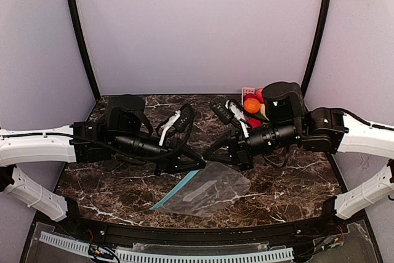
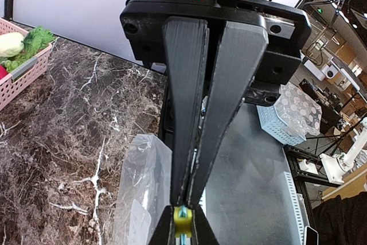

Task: Place the food in the zip-top bag and seal the zipper
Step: Unzip the zipper of the food storage bag.

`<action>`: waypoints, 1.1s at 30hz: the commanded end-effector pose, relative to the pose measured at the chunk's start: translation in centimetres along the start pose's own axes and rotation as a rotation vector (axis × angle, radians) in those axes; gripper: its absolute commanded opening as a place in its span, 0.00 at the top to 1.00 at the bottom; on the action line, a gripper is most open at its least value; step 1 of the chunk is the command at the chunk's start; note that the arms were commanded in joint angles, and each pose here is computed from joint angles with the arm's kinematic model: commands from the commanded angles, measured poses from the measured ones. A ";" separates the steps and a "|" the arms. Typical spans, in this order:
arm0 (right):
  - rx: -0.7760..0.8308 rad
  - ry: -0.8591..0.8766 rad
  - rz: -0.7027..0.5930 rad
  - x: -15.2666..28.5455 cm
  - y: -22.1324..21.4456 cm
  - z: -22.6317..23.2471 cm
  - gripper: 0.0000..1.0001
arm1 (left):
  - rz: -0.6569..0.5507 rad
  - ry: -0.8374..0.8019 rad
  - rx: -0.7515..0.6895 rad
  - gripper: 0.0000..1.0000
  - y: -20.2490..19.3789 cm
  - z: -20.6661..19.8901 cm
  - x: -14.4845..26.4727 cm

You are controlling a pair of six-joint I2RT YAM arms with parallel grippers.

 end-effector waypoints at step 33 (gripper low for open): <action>-0.020 -0.175 -0.070 1.5 0.6 -2.3 1.00 | -0.010 0.018 0.021 0.99 -0.6 0.6 0.3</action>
Point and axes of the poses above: each gripper's point midway between its finger pads, its own x axis back along the fingers, its own z axis along the line the jaws close on, y = z × x, the point moved 2 cm from there along x, back along the fingers, and after that the axes turned 7 degrees about x, right-handed, at the moved point
